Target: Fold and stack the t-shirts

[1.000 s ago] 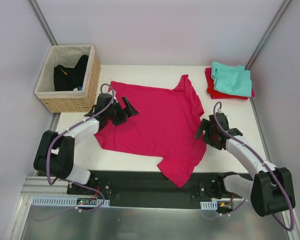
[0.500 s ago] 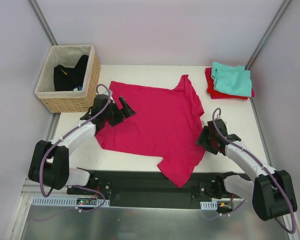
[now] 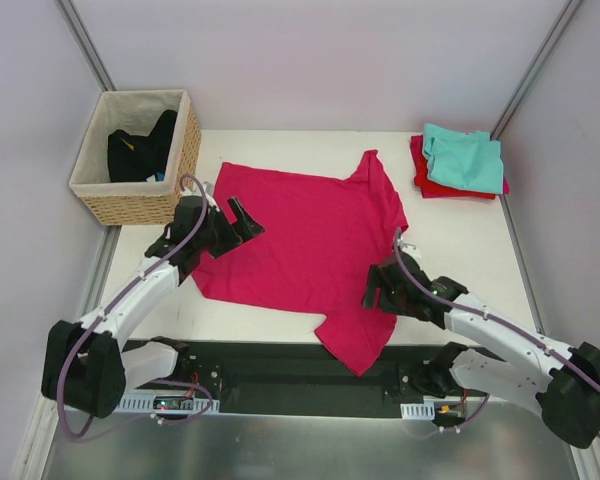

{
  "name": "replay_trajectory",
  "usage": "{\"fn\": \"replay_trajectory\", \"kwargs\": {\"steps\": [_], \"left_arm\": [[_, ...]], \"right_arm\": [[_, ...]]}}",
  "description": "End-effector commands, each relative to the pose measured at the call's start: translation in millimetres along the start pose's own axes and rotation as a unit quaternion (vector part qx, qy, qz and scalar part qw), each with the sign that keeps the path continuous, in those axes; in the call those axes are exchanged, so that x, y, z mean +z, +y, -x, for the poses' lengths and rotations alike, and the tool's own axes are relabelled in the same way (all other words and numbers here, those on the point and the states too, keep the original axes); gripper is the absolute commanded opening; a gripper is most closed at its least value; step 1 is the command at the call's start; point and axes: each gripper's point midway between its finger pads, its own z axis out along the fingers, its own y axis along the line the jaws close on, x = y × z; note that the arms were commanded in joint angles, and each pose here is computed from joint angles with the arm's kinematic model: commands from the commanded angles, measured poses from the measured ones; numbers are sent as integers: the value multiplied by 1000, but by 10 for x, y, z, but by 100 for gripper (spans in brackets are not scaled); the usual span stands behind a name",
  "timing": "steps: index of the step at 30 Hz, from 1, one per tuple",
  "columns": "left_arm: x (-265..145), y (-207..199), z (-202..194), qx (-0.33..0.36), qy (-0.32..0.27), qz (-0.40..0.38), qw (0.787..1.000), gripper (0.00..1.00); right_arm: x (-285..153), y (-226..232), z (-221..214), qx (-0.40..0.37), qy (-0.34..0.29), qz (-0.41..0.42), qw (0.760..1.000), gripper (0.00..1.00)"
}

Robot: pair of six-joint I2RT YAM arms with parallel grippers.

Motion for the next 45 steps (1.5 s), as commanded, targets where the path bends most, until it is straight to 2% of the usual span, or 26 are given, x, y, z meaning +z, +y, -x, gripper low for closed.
{"fn": "replay_trajectory", "kwargs": {"steps": [1,6,9,10,11,14,17,19,20,25,27,28,30,31,32,34,41,45], "left_arm": [[-274,109,20,16,-29,34,999,96],[-462,296,-38,21,-42,74,996,95],[-520,287,-56,21,-45,69,996,95],[-553,254,-40,24,-47,65,996,95],[-568,241,-28,25,-49,64,996,95],[-645,167,32,30,-58,58,996,95],[-731,53,125,32,-76,43,996,95],[-734,35,204,27,-88,49,995,95],[-724,11,232,27,-89,48,994,96],[-566,-185,485,43,-98,37,994,96],[-540,-287,649,55,-112,36,992,96],[-427,-243,673,54,-105,49,992,96],[-246,-236,800,56,-103,59,991,97],[-182,-233,840,53,-101,61,992,96],[-112,-248,868,50,-93,54,993,97],[114,-243,957,43,-89,47,994,96],[731,-155,1135,17,-60,23,998,96],[1139,-4,1134,-8,-26,30,999,95]], "right_arm": [[-130,40,-92,1,-10,-22,1000,82],[-211,41,-155,-32,-24,-43,998,82],[-373,-49,32,-53,-56,-79,994,83],[-487,-19,168,-52,-75,-82,992,84],[-597,-196,269,-66,-97,-120,986,85],[-996,-364,636,-64,-165,-164,971,88],[-1290,-301,981,-41,-224,-144,963,91],[-1307,-253,1142,-49,-228,-140,962,91],[-1261,-83,1226,-38,-231,-107,966,91],[-824,103,1645,-23,-197,-86,976,91],[-639,275,1809,-9,-182,-47,982,91],[-456,278,1955,-9,-164,-53,985,91],[-264,459,2101,-9,-140,-13,990,91],[-247,568,2312,-6,-144,5,990,91],[-13,608,2316,-17,-117,6,993,91],[64,707,2548,-21,-122,12,992,92],[588,642,2845,-5,-94,21,995,92],[942,494,2756,26,-51,23,998,91]]}}
